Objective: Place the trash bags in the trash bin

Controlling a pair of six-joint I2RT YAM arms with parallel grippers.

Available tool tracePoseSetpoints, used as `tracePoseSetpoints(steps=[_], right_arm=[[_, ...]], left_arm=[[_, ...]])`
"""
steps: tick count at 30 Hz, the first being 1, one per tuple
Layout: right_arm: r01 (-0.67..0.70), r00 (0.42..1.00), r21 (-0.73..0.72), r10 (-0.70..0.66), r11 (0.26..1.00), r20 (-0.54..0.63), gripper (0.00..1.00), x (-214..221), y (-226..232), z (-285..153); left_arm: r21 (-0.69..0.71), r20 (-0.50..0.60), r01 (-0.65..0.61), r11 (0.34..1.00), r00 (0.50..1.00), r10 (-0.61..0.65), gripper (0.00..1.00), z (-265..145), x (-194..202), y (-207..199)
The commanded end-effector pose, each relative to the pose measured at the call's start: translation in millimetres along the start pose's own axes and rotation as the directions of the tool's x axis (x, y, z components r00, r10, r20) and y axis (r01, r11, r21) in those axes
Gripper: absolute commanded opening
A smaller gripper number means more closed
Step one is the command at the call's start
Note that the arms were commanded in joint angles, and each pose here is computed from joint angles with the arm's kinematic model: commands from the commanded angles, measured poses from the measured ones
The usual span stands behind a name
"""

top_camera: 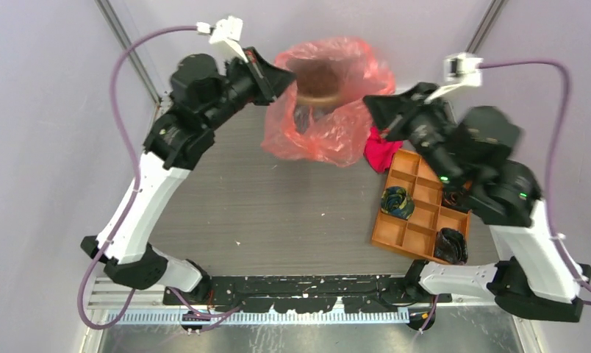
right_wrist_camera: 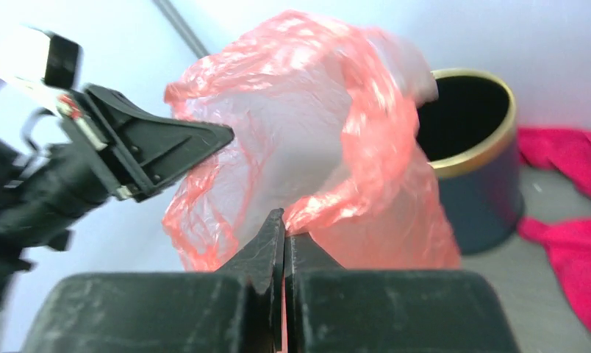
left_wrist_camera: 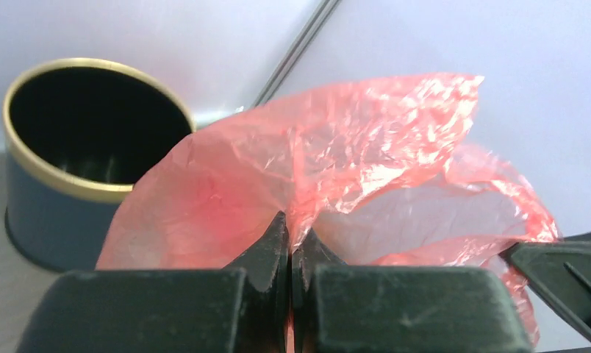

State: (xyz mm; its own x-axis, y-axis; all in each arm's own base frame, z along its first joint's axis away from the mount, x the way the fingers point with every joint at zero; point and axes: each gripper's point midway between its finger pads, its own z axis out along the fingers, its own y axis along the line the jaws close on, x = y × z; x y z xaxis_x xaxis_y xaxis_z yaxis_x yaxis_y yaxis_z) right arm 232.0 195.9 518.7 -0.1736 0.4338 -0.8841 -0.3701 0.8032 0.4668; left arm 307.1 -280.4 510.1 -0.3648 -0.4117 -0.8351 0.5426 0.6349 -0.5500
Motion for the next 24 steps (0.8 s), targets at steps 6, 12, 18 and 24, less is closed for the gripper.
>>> tracePoseSetpoints(steps=[6,12,18,24], right_arm=[[0.032,0.884,-0.008,-0.032,0.999,-0.466,0.01,199,-35,3],[0.044,0.802,0.138,0.047,0.989,-0.595,0.01,330,-83,-55],[0.083,0.859,0.130,-0.005,0.988,-0.511,0.01,277,-69,-80],[0.223,0.916,0.126,-0.164,0.967,-0.366,0.01,178,-47,-64]], left_arm=[[-0.089,-0.208,-0.014,0.996,0.978,-0.005,0.00,-43,107,58],[-0.240,-0.406,0.044,0.970,0.903,-0.142,0.01,-109,276,116],[-0.172,-0.340,0.054,0.984,0.934,-0.110,0.00,-161,258,87],[-0.124,-0.157,-0.022,0.992,0.988,0.002,0.01,-168,149,48]])
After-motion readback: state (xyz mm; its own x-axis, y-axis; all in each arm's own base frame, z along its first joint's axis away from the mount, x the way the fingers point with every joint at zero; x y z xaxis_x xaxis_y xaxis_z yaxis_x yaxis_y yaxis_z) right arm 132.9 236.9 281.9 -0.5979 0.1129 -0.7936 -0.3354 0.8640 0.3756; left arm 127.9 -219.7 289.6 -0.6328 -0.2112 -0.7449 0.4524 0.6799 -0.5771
